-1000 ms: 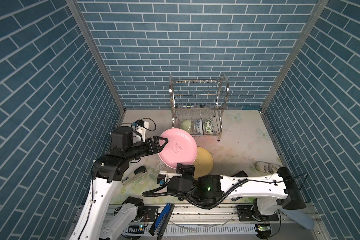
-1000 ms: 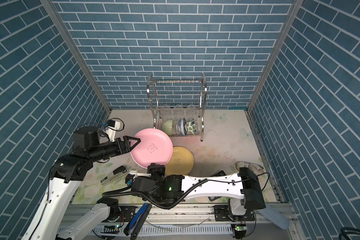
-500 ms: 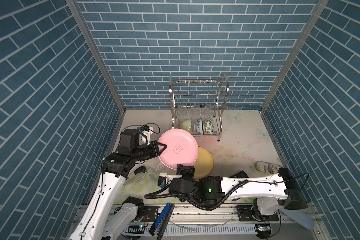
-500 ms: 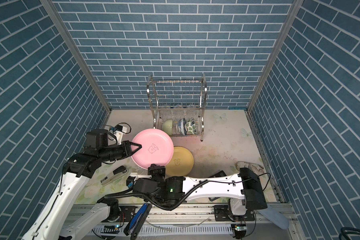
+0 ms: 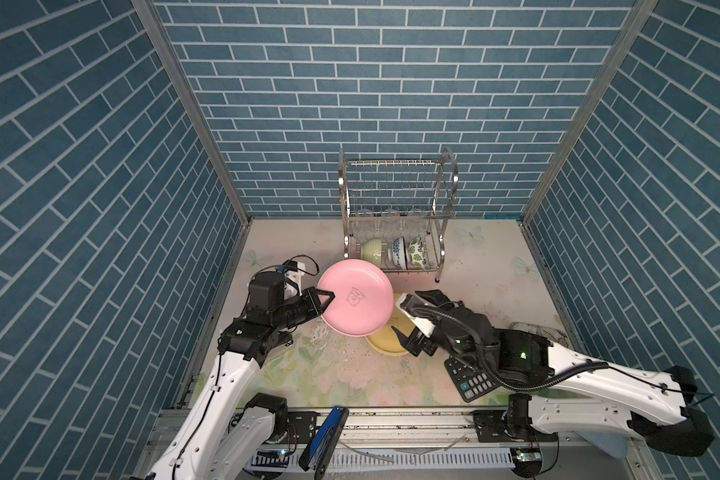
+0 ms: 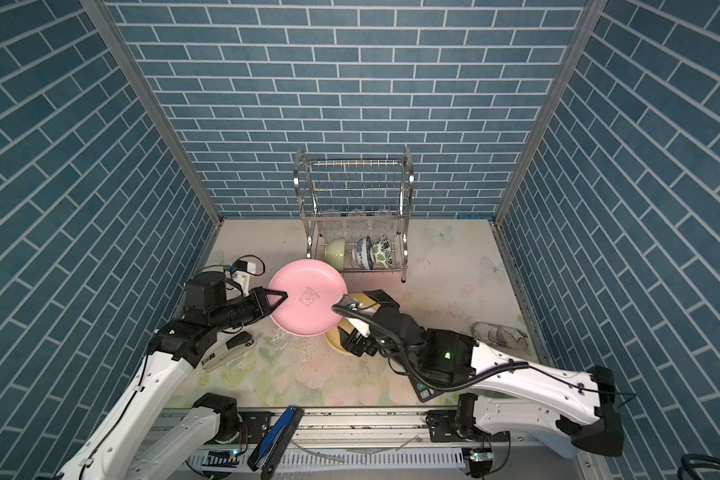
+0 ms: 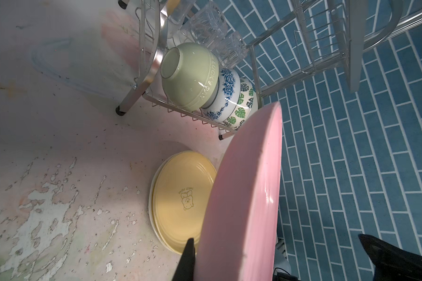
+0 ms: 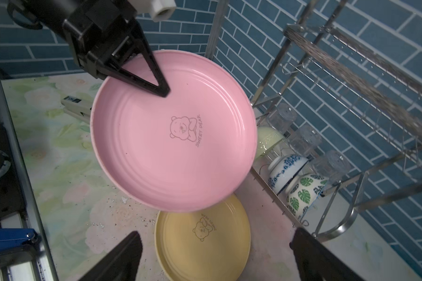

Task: Unload the mixed dishes from the dish rack
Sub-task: 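Lower the pink plate onto the yellow plate while the left gripper grips its rim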

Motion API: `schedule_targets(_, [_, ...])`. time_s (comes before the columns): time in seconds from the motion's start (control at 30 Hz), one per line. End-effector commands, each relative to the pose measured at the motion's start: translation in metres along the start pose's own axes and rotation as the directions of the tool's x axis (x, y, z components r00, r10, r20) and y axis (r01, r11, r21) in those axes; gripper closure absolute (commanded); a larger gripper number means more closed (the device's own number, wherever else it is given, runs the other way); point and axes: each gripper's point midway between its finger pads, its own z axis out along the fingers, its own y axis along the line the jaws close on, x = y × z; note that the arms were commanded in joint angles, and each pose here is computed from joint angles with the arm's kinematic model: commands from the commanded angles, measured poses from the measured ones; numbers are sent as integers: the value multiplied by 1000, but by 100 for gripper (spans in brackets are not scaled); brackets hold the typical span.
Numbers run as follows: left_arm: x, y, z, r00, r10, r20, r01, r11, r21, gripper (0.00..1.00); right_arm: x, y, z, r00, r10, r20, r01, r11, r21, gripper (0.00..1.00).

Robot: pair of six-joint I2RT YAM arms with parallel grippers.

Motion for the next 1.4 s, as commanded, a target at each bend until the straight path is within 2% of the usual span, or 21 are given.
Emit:
schedule_targets(0.0, [-20, -16, -1, 995, 16, 96, -22, 997, 68, 100, 13, 9, -3, 971, 240, 11, -237, 964, -118, 3])
schedule_targets(0.13, [-18, -15, 8, 995, 12, 95, -20, 996, 85, 100, 25, -3, 1, 912, 407, -45, -408, 896, -175, 12])
schedule_targets(0.2, [-17, -16, 11, 995, 22, 99, -31, 996, 87, 100, 34, -14, 11, 861, 500, -91, -508, 843, -176, 15])
schedule_targets(0.33, [-9, -6, 21, 995, 23, 93, -29, 997, 65, 100, 34, -25, 32, 749, 644, -156, -659, 702, -271, 18])
schedule_targets(0.47, [-7, -7, 28, 996, 46, 71, -49, 998, 48, 100, 37, -47, 54, 694, 697, -182, -718, 650, -247, 20])
schedule_targets(0.57, [-8, -11, 33, 996, 49, 77, -54, 997, 61, 100, 42, -58, 71, 668, 714, -211, -744, 632, -217, 24])
schedule_targets(0.7, [-3, -11, 44, 996, 55, 66, -58, 997, 50, 100, 52, -64, 93, 658, 711, -249, -751, 641, -158, 36])
schedule_targets(0.83, [5, -12, 61, 998, 48, 34, -50, 997, 58, 100, 57, -70, 104, 659, 710, -247, -749, 651, -127, 55])
schedule_targets(0.9, [8, -12, 67, 999, 49, 21, -50, 997, 54, 100, 60, -74, 108, 658, 713, -242, -748, 657, -100, 74])
schedule_targets(0.93, [9, -11, 70, 999, 49, 18, -50, 997, 53, 100, 64, -75, 110, 656, 714, -245, -748, 658, -85, 79])
schedule_targets(1.1, [23, 0, 85, 999, 43, -16, -42, 999, 33, 100, 83, -81, 110, 638, 731, -242, -753, 657, 2, 92])
schedule_targets(1.27, [44, 18, 99, 998, 36, -59, -37, 999, -13, 100, 110, -83, 103, 599, 761, -249, -768, 635, 91, 100])
schedule_targets(1.3, [48, 21, 102, 997, 41, -66, -43, 999, -26, 98, 114, -82, 103, 593, 765, -251, -770, 630, 102, 100])
schedule_targets(1.37, [58, 27, 107, 995, 57, -87, -62, 997, -53, 79, 124, -81, 101, 575, 776, -260, -776, 618, 129, 100])
